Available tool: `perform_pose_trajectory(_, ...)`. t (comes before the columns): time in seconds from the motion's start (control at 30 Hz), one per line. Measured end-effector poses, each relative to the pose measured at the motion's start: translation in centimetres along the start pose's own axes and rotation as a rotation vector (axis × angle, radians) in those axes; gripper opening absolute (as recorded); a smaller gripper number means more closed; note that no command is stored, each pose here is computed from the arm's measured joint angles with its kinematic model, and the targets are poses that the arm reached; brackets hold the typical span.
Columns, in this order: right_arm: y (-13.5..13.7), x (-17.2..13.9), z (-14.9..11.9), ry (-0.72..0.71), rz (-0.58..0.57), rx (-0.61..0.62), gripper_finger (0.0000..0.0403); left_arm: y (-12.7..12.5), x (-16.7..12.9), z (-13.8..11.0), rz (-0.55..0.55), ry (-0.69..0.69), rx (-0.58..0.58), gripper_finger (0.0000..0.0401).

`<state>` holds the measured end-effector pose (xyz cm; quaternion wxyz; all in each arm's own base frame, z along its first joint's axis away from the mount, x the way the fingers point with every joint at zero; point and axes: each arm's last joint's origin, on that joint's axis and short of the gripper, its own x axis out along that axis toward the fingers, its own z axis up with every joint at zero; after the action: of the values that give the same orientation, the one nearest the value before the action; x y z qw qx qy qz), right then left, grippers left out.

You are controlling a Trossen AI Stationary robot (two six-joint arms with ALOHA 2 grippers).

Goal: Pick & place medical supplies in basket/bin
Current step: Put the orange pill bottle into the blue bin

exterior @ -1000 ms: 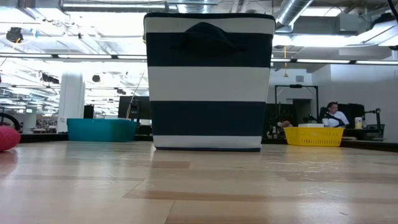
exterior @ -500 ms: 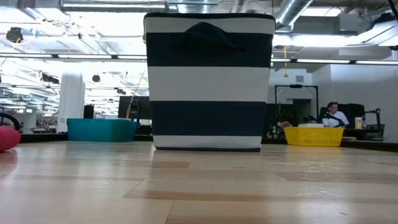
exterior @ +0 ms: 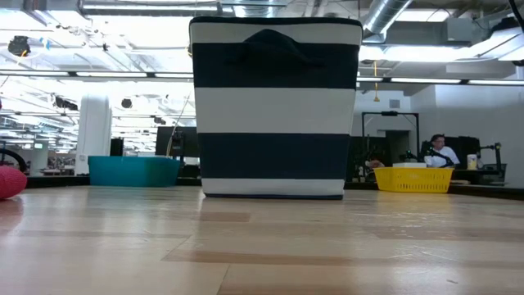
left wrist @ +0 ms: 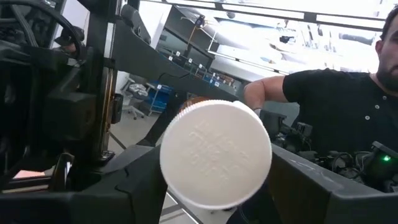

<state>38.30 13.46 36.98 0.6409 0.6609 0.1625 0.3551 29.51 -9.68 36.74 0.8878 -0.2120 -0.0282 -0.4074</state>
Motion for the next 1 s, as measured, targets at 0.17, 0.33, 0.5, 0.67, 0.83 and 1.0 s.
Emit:
perform_pose_trajectory(0.17, -0.11, 0.11, -0.23, 0.004, -0.009, 0.002, 0.0191, -0.02, 0.00, 0.04, -0.002, -0.004, 0.003, 0.0238)
perform_pose_trajectory(0.33, -0.13, 0.11, -0.23, 0.005, -0.010, -0.001, 0.0191, -0.02, -0.01, 0.07, -0.001, -0.006, 0.004, 0.0232)
perform_pose_trajectory(0.5, -0.24, 0.13, -0.27, 0.006, -0.022, 0.002, 0.0191, -0.01, -0.01, 0.06, -0.001, -0.007, 0.004, 0.0231)
perform_pose_trajectory(0.67, -0.25, 0.13, -0.27, 0.007, -0.023, 0.002, 0.0186, -0.02, -0.01, 0.07, -0.001, -0.007, 0.005, 0.0231)
perform_pose_trajectory(0.83, -0.25, 0.13, -0.27, 0.007, -0.023, 0.002, 0.0187, -0.02, -0.01, 0.07, -0.001, -0.008, 0.005, 0.0231)
perform_pose_trajectory(1.0, -0.26, 0.13, -0.27, 0.007, -0.024, -0.003, 0.0185, 0.00, -0.02, 0.07, 0.001, -0.008, 0.005, 0.0221)
